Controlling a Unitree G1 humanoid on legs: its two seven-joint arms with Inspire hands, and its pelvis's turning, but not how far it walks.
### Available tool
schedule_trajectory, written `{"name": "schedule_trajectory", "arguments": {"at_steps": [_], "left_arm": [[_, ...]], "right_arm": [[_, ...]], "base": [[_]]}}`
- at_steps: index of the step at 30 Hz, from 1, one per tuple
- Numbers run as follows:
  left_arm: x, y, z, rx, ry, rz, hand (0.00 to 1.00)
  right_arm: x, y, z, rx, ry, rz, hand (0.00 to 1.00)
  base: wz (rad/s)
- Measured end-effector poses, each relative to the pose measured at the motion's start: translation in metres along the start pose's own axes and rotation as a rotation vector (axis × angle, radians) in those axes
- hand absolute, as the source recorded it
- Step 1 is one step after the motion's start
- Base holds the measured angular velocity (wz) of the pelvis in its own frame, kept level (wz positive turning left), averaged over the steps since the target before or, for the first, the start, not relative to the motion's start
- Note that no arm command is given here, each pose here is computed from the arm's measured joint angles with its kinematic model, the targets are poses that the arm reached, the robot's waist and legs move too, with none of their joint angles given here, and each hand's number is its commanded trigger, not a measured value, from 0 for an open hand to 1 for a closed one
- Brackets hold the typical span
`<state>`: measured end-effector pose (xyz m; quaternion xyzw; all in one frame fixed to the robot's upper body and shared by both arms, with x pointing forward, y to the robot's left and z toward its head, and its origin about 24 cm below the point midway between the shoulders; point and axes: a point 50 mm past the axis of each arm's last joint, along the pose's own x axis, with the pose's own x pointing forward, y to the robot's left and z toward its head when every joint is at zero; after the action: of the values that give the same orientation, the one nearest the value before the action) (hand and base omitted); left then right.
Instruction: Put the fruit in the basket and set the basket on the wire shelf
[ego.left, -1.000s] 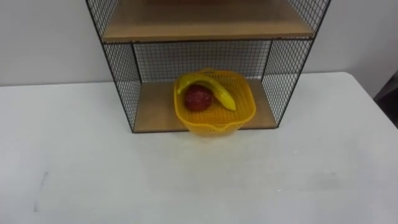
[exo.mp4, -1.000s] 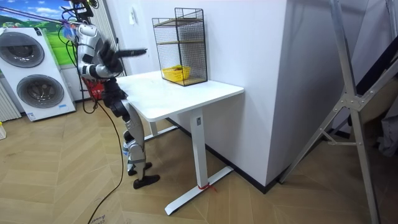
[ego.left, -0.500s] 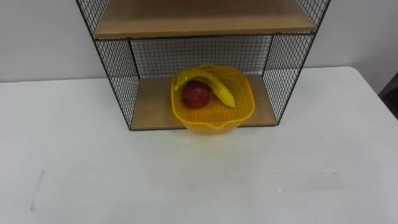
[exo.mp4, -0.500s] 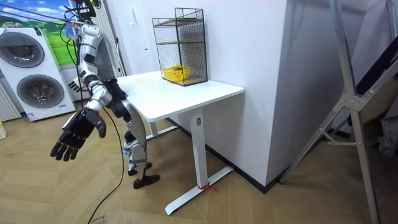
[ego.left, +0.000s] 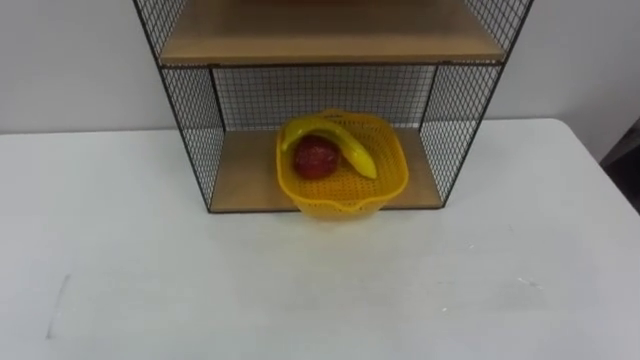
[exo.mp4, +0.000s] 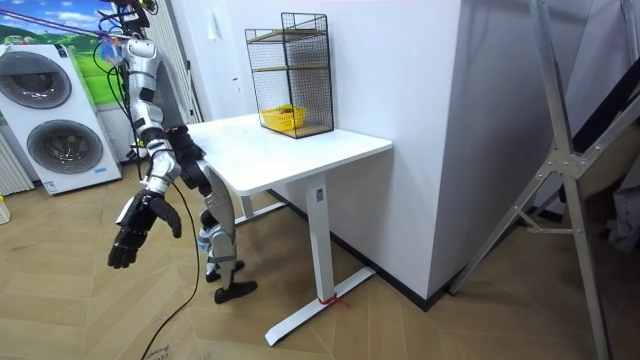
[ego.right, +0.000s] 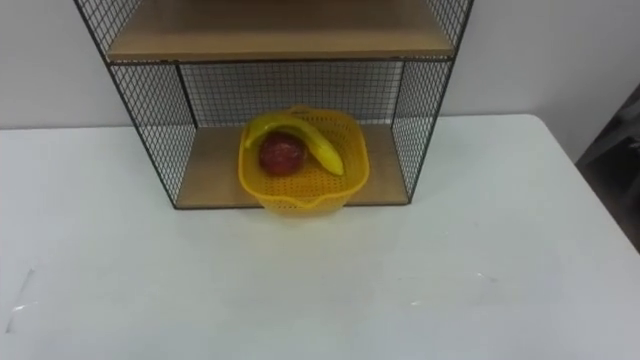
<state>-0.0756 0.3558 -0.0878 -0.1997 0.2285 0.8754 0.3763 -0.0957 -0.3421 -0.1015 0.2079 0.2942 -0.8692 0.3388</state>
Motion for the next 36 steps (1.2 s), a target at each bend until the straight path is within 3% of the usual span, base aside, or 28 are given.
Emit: {"name": "schedule_trajectory", "arguments": {"at_steps": [5, 7, 11, 17, 21, 28, 36], "left_arm": [[-0.006, 0.018, -0.049, 0.421, 0.006, -0.163, 0.0], [-0.01, 0.025, -0.067, 0.66, -0.019, -0.266, 0.0], [-0.023, 0.015, -0.085, 1.06, -0.126, -0.506, 0.0], [-0.05, -0.006, -0.109, 1.386, -0.248, -0.758, 0.0], [-0.058, -0.011, -0.118, 1.477, -0.249, -0.838, 0.0], [-0.057, -0.005, -0.122, 1.583, -0.232, -0.835, 0.0], [-0.057, -0.002, -0.125, 1.603, -0.206, -0.838, 0.0]], "right_arm": [[-0.011, 0.003, -0.043, -0.461, -0.063, 0.175, 0.0], [-0.016, 0.004, -0.058, -0.681, -0.097, 0.262, 0.0], [-0.022, 0.008, -0.073, -1.047, -0.165, 0.433, 0.0], [-0.035, 0.021, -0.089, -1.284, -0.156, 0.608, 0.0], [-0.045, 0.03, -0.096, -1.383, -0.159, 0.699, 0.0], [-0.056, 0.037, -0.107, -1.649, -0.23, 0.796, 0.0], [-0.063, 0.041, -0.112, -1.686, -0.243, 0.811, 0.0]], "base": [[-0.13], [-0.13], [0.07], [0.05], [0.01], [-0.04], [0.0]]}}
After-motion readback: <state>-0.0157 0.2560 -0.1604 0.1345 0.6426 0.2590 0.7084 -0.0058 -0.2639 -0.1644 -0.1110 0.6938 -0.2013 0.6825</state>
